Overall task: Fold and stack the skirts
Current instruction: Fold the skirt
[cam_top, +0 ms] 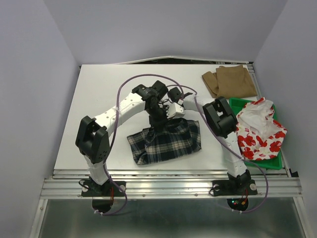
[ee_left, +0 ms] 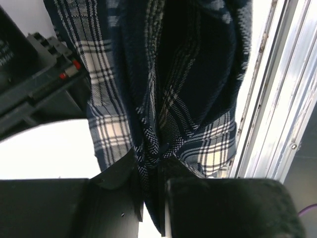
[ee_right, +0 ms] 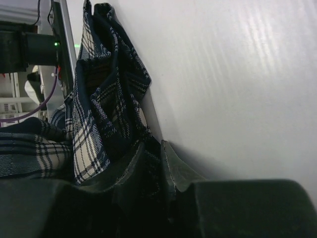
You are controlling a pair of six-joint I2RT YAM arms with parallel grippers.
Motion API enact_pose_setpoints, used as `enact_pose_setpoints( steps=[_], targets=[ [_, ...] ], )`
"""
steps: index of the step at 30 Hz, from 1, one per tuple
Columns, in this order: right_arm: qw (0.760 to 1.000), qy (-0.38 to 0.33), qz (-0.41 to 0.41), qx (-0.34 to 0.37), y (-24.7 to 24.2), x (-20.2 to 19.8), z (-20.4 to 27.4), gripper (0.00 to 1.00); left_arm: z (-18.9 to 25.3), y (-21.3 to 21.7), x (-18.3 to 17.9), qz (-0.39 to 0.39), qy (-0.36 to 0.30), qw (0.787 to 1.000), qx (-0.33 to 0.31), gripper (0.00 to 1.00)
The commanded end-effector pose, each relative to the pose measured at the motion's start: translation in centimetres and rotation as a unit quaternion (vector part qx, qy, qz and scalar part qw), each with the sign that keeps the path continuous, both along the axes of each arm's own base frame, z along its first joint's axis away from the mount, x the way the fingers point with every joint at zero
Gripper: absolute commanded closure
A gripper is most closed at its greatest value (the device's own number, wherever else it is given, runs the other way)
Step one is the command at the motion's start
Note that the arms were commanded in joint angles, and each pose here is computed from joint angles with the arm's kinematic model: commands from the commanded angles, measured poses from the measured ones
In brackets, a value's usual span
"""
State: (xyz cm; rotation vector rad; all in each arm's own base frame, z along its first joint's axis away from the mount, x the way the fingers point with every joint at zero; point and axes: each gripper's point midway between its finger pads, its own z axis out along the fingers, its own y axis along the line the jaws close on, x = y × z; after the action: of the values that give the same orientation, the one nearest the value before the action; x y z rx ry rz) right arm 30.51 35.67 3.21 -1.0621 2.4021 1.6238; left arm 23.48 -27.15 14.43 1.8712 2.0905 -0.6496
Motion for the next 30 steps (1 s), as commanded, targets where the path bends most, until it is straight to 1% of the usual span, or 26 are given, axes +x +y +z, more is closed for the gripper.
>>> enact_pose_setpoints(
  steps=[1,8,12,15,16,18,19,20,23,24,25,26,28,29,30],
  targets=[
    [1.0,0.001,0.016,0.015,0.3,-1.2,1.7,0.74,0.6,-1.3,1.6,-0.026,-0.026,0.999,-0.034,0.86],
    [1.0,-0.001,0.019,0.014,0.7,-1.3,1.8,0.74,-3.4,-0.6,3.5,-0.011,-0.029,0.999,-0.018,0.82],
    [1.0,0.002,0.014,0.006,0.7,-1.2,1.5,0.74,-4.5,0.3,4.9,0.01,-0.049,0.999,-0.004,0.75],
    [1.0,0.006,0.008,-0.001,0.8,-0.9,1.3,0.74,-4.7,0.9,6.2,0.032,-0.078,0.996,0.005,0.58],
    [1.0,0.001,0.007,-0.003,0.9,-0.7,1.1,0.74,-4.3,0.9,6.5,0.043,-0.083,0.996,0.008,0.51],
    [1.0,-0.006,0.005,-0.005,1.0,-0.3,1.3,0.74,-2.7,0.8,7.0,0.049,-0.102,0.994,-0.002,0.47],
    [1.0,-0.01,0.003,-0.006,1.0,-0.1,1.4,0.74,-1.5,0.7,7.3,0.054,-0.114,0.992,-0.009,0.43],
    [1.0,-0.017,0.001,-0.011,1.1,0.2,1.3,0.74,-0.8,0.8,7.7,0.063,-0.125,0.99,-0.01,0.36],
    [0.999,-0.035,-0.009,-0.019,1.3,1.3,1.6,0.73,2.4,1.3,8.0,0.073,-0.15,0.986,-0.013,0.34],
    [0.998,-0.051,-0.013,-0.021,1.6,2.1,1.9,0.71,3.1,1.4,8.2,0.079,-0.157,0.984,-0.015,0.31],
    [0.997,-0.063,-0.019,-0.028,1.6,2.7,2.0,0.69,3.9,1.5,8.4,0.087,-0.167,0.982,-0.016,0.14],
    [0.995,-0.088,-0.032,-0.046,1.5,3.8,1.9,0.67,5.0,1.7,8.8,0.096,-0.183,0.978,-0.018,0.14],
    [0.99,-0.115,-0.052,-0.056,1.3,5.8,2.6,0.61,7.1,2.1,8.5,0.111,-0.197,0.974,-0.03,0.14],
    [0.986,-0.141,-0.076,-0.052,0.8,8.3,4.0,0.56,7.9,2.3,8.4,0.121,-0.203,0.971,-0.037,0.15],
    [0.981,-0.158,-0.093,-0.058,0.5,9.7,4.6,0.52,9.3,2.5,8.0,0.127,-0.211,0.968,-0.051,0.16]
  ],
)
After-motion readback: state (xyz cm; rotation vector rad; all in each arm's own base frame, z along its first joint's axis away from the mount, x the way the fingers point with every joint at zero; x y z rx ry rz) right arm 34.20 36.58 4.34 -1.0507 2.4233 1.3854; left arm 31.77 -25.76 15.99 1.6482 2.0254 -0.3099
